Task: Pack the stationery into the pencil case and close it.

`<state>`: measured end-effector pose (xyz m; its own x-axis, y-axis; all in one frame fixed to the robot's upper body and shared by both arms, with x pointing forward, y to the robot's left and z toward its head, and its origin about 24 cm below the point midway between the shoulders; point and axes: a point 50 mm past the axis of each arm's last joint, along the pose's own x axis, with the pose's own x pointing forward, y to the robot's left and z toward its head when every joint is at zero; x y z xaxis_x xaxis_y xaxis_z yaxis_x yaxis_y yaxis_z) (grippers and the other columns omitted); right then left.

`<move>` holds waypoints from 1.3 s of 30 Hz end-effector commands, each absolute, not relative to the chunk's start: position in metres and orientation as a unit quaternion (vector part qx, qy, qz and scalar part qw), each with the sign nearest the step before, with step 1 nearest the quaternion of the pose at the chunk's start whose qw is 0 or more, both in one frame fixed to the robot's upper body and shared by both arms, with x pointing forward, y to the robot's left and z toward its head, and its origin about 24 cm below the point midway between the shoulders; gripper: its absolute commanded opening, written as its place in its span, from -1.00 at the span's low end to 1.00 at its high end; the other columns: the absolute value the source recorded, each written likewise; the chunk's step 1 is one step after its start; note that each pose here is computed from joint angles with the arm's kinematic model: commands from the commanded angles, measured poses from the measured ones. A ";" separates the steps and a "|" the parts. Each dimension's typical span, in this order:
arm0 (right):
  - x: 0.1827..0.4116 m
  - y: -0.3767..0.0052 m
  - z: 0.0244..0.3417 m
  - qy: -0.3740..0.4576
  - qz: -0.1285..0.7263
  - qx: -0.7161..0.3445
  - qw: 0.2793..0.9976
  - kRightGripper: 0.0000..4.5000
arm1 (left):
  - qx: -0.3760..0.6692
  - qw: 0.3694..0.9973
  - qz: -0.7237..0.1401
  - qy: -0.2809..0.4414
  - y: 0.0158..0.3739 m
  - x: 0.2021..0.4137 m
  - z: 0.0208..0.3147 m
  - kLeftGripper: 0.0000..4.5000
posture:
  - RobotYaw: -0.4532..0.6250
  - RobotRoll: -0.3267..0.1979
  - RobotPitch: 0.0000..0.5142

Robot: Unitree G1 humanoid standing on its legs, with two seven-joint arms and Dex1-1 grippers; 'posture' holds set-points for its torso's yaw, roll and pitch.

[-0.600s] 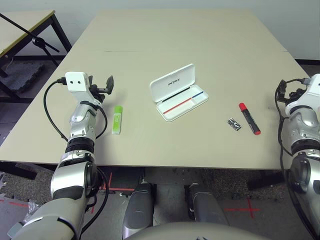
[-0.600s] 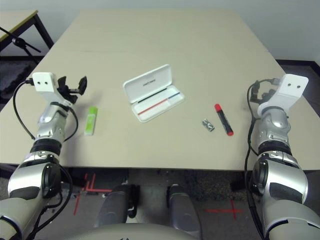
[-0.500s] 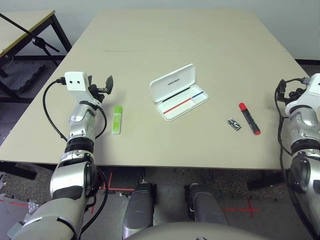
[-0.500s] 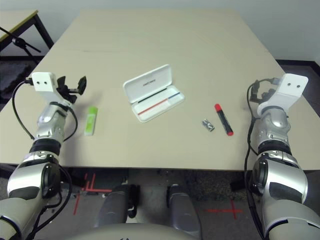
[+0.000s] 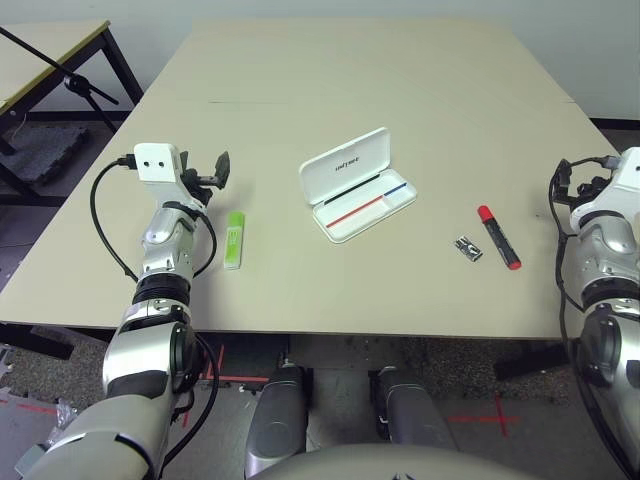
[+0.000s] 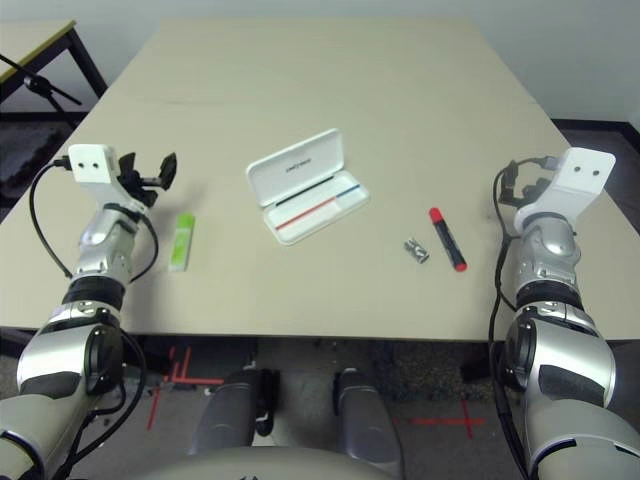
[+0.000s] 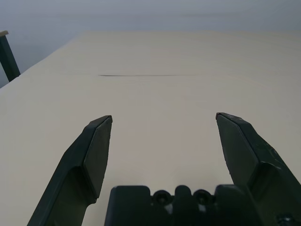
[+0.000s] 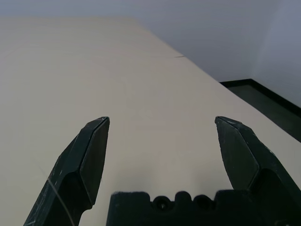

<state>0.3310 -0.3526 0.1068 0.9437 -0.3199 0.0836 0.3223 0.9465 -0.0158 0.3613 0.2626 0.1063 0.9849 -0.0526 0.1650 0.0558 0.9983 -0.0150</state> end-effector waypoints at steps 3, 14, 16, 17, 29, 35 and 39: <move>0.338 -0.342 0.112 -0.010 -0.031 -0.023 0.999 1.00 | 0.014 0.995 -0.039 -0.092 0.273 0.356 0.114 0.97 | -0.07 0.25 -0.64; 0.325 -0.318 0.109 0.123 0.292 -0.182 0.931 1.00 | 0.094 0.979 -0.166 -0.073 0.260 0.332 0.128 0.97 | -0.03 0.25 -0.67; 0.322 -0.318 0.108 0.142 0.314 -0.196 0.918 1.00 | 0.114 0.971 -0.200 -0.058 0.253 0.325 0.129 0.97 | -0.02 0.25 -0.67; 0.321 -0.318 0.107 0.150 0.323 -0.201 0.913 1.00 | 0.124 0.965 -0.225 -0.051 0.247 0.321 0.130 0.97 | -0.02 0.25 -0.68; 0.324 -0.315 0.118 0.136 0.342 -0.202 0.908 1.00 | 0.191 0.868 -0.457 -0.014 0.170 0.287 0.151 0.97 | -0.03 0.25 -0.72; 0.323 -0.312 0.122 0.131 0.364 -0.193 0.902 1.00 | 0.209 0.828 -0.519 0.026 0.138 0.283 0.152 0.97 | -0.05 0.25 -0.74; 0.320 -0.309 0.124 0.134 0.386 -0.180 0.895 1.00 | 0.228 0.814 -0.530 0.061 0.125 0.288 0.144 0.97 | -0.06 0.25 -0.75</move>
